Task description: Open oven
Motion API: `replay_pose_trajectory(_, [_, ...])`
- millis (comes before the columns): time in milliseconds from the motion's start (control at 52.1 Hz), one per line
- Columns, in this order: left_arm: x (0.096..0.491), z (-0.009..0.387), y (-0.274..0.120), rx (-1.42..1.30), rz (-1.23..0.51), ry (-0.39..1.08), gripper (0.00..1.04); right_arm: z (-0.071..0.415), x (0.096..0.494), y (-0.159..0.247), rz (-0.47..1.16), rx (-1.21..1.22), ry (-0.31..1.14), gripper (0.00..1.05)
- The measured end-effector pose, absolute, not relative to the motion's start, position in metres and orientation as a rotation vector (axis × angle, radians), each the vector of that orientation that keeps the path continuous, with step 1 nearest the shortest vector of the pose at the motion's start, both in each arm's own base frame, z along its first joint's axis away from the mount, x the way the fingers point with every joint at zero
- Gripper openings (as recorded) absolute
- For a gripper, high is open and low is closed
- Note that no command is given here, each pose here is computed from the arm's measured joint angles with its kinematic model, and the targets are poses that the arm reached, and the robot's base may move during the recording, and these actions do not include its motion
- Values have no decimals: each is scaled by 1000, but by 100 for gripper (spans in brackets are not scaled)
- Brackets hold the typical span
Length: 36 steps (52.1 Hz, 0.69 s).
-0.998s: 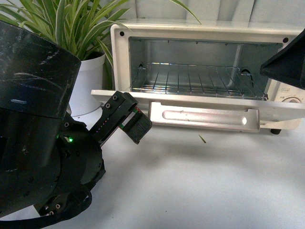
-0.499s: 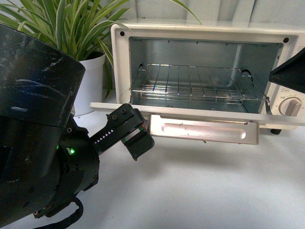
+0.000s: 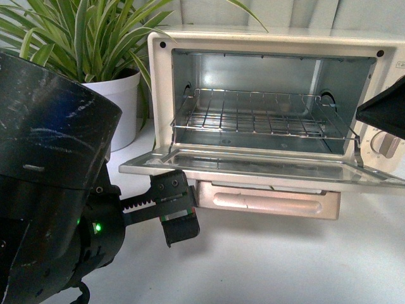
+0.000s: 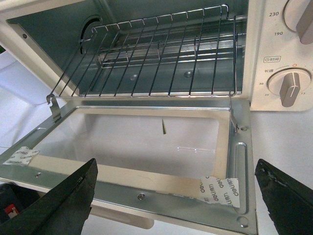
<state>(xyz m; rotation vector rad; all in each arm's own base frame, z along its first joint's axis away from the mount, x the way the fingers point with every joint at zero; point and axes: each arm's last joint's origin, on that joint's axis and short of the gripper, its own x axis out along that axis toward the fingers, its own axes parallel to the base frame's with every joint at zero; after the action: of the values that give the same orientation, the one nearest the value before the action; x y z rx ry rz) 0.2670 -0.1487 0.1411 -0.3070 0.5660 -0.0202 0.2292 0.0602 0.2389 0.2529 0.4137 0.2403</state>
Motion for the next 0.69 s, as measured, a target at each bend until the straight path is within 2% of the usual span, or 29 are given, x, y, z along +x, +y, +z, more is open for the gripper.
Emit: replay_pose_trajectory(691, [261,131,-155,196,-55,512,98,228,224,61,257,249,443,95])
